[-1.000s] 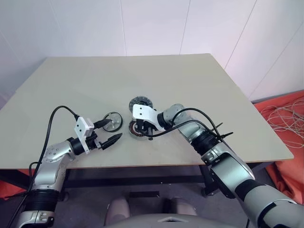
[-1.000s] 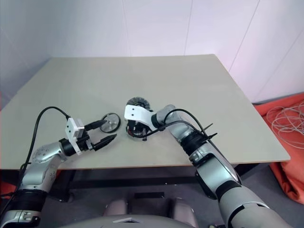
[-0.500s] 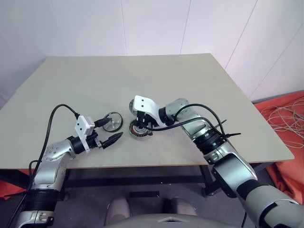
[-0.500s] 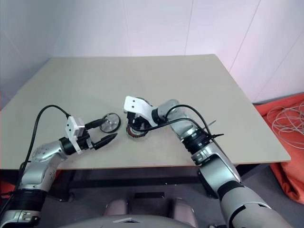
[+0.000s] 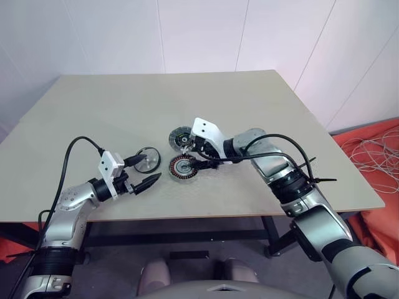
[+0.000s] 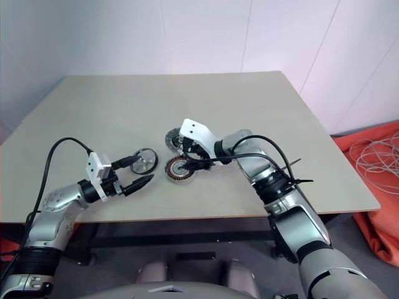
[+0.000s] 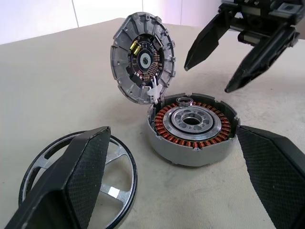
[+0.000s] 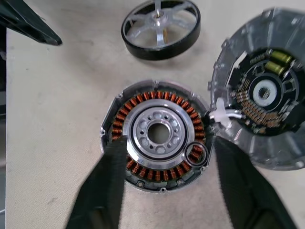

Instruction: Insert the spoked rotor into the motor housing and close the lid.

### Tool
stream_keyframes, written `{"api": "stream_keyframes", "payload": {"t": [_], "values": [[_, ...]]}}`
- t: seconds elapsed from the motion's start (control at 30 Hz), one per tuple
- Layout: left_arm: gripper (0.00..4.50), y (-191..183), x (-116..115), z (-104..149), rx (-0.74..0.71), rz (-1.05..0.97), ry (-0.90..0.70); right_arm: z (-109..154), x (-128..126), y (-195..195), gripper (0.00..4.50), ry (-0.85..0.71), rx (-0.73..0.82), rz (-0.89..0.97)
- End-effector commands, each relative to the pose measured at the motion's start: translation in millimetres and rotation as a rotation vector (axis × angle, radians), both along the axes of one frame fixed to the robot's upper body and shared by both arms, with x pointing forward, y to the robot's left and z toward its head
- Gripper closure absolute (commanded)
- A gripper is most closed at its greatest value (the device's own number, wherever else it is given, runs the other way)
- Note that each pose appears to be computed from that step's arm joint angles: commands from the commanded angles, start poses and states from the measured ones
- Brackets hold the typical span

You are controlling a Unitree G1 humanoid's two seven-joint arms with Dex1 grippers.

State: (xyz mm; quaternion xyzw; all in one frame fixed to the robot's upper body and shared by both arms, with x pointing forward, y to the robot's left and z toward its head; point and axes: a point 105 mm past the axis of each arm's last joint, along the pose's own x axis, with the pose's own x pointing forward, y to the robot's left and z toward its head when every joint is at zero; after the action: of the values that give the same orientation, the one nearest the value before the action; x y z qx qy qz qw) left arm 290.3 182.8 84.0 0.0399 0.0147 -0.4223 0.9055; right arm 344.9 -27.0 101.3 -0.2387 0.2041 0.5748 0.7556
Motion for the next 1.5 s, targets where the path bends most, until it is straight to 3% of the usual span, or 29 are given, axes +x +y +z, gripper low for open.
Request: {"api": "stream_keyframes", "payload": {"t": [0.03, 0.3, 1.1, 1.2, 1.5], "values": [[0.0, -0.6, 3.0, 12.2, 0.004, -0.01, -0.052, 8.8, 2.4, 2.9, 0.04, -0.009, 0.021, 0.002], [0.0, 2.6, 4.5, 7.4, 0.005, -0.006, -0.05, 3.3, -4.4, 10.7, 0.01, 0.135, 0.061, -0.012], [0.0, 0.5, 3.8, 5.7, -0.003, 0.002, -0.059, -11.4, 4.0, 11.3, 0.01, 0.141, -0.018, -0.032], [0.0, -0.4, 4.4, 6.8, -0.004, 0.002, -0.061, -14.4, 5.2, 10.1, 0.63, 0.129, -0.038, -0.032], [0.0, -0.8, 4.0, 7.0, -0.002, 0.001, -0.061, -12.7, 5.1, 13.1, 3.67, 0.117, -0.033, -0.026]]}}
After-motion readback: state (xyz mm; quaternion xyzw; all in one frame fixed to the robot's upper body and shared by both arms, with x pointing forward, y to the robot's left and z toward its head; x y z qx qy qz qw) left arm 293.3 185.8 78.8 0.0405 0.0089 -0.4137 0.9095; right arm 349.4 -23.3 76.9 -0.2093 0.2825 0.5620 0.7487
